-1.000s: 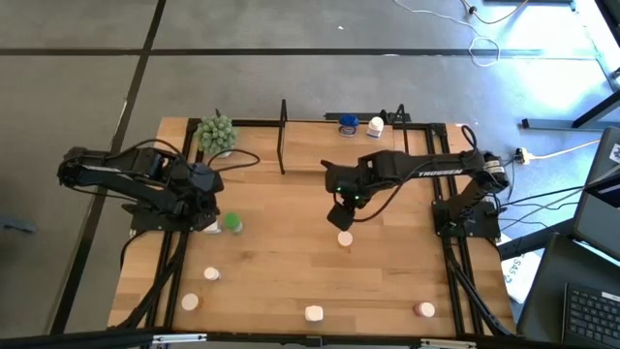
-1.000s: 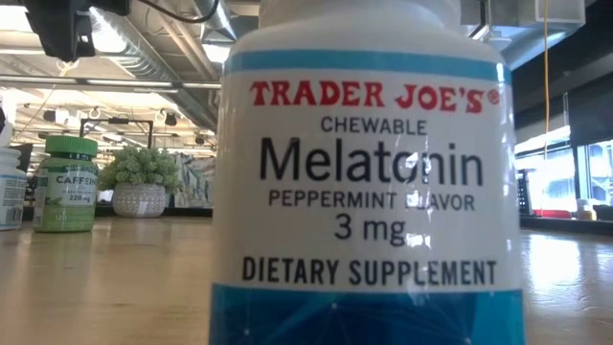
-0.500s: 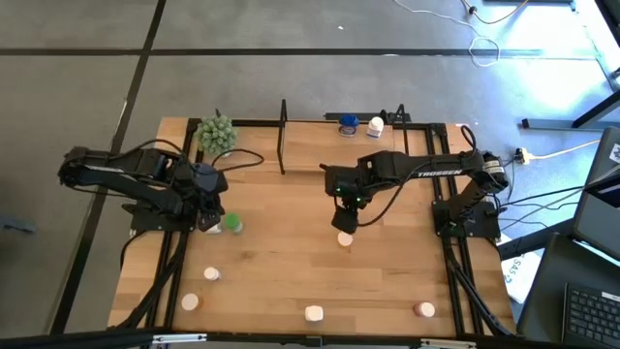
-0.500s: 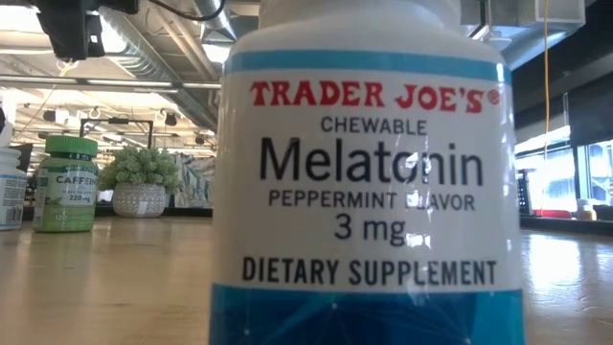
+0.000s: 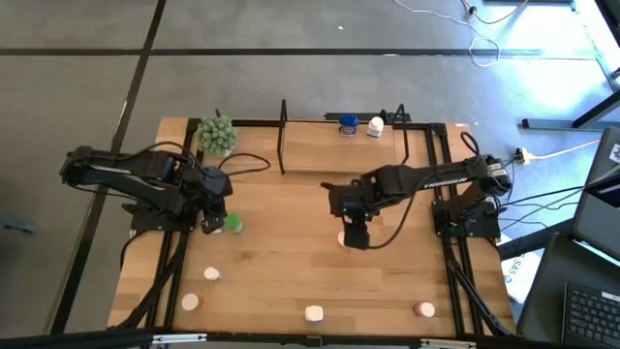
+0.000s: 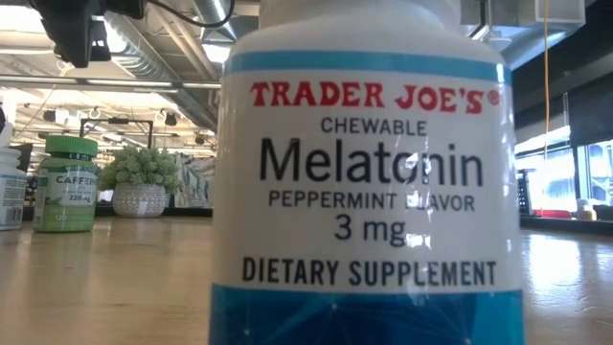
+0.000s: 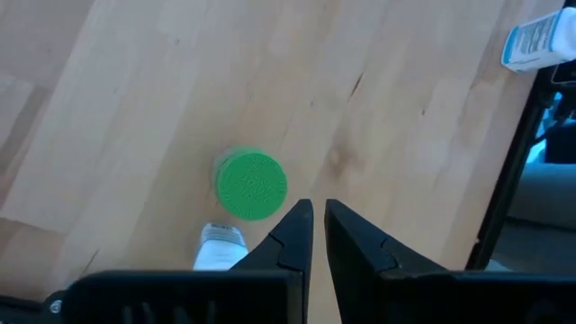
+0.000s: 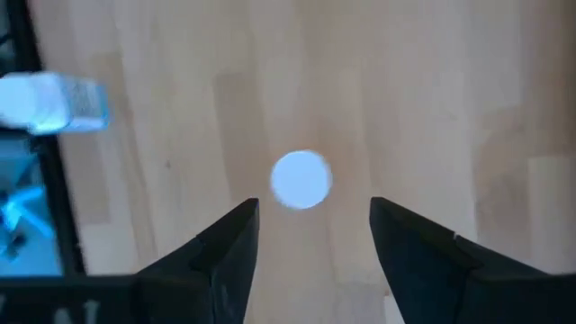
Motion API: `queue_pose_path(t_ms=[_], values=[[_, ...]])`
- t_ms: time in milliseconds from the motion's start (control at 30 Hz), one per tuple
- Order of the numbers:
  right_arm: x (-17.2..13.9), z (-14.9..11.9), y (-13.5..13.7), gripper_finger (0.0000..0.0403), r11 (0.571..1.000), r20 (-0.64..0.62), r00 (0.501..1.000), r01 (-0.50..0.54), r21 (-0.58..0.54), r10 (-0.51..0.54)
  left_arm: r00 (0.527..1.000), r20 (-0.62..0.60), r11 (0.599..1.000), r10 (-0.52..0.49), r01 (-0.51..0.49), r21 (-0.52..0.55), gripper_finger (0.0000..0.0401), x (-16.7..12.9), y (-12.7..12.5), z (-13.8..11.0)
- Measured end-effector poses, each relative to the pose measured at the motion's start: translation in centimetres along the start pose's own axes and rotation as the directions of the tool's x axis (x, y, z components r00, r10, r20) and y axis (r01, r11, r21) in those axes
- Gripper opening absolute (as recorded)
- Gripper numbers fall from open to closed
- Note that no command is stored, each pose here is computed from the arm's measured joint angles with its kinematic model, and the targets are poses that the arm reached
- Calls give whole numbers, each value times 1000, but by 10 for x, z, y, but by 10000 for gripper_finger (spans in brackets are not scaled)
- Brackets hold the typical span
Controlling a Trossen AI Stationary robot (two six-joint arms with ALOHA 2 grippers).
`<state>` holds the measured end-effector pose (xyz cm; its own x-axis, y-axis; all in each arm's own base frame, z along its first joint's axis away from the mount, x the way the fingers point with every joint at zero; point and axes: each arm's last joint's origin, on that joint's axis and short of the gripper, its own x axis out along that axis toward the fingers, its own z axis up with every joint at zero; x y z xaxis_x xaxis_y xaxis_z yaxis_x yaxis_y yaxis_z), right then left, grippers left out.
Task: Pick and place medicine bottles onto shelf by color
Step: Put the top orange pill bottle on the shelf
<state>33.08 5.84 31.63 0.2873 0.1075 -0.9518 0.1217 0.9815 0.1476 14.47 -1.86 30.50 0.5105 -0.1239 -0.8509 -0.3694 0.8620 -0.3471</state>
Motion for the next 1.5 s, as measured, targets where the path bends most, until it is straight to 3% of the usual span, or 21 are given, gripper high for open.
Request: queue_pose_path(t_ms=[300, 433, 633, 1033, 1300, 1500], values=[[-32, -14, -6, 213, 999, 45, 999, 0, -32, 1, 1000, 20, 1000, 19, -19, -1, 27, 0, 0, 1], [-47, -22, -8, 213, 998, 162, 986, -26, -52, 34, 999, 34, 999, 35, -35, -3, 27, 0, 1, 2], [-41, -39, -14, 213, 993, 370, 922, -99, -64, 116, 999, 36, 999, 33, -33, -2, 27, 0, 0, 2], [-9, -47, -20, 213, 993, 482, 868, -111, -49, 121, 999, 36, 999, 32, -33, 24, 27, 0, 0, 2], [-5, -47, -20, 213, 990, 482, 868, -143, 10, 120, 999, 35, 999, 32, -32, 9, 27, 0, 0, 2], [12, -52, -21, 213, 995, 350, 934, -92, 33, 74, 999, 34, 1000, 31, -31, -3, 27, 0, 0, 2]])
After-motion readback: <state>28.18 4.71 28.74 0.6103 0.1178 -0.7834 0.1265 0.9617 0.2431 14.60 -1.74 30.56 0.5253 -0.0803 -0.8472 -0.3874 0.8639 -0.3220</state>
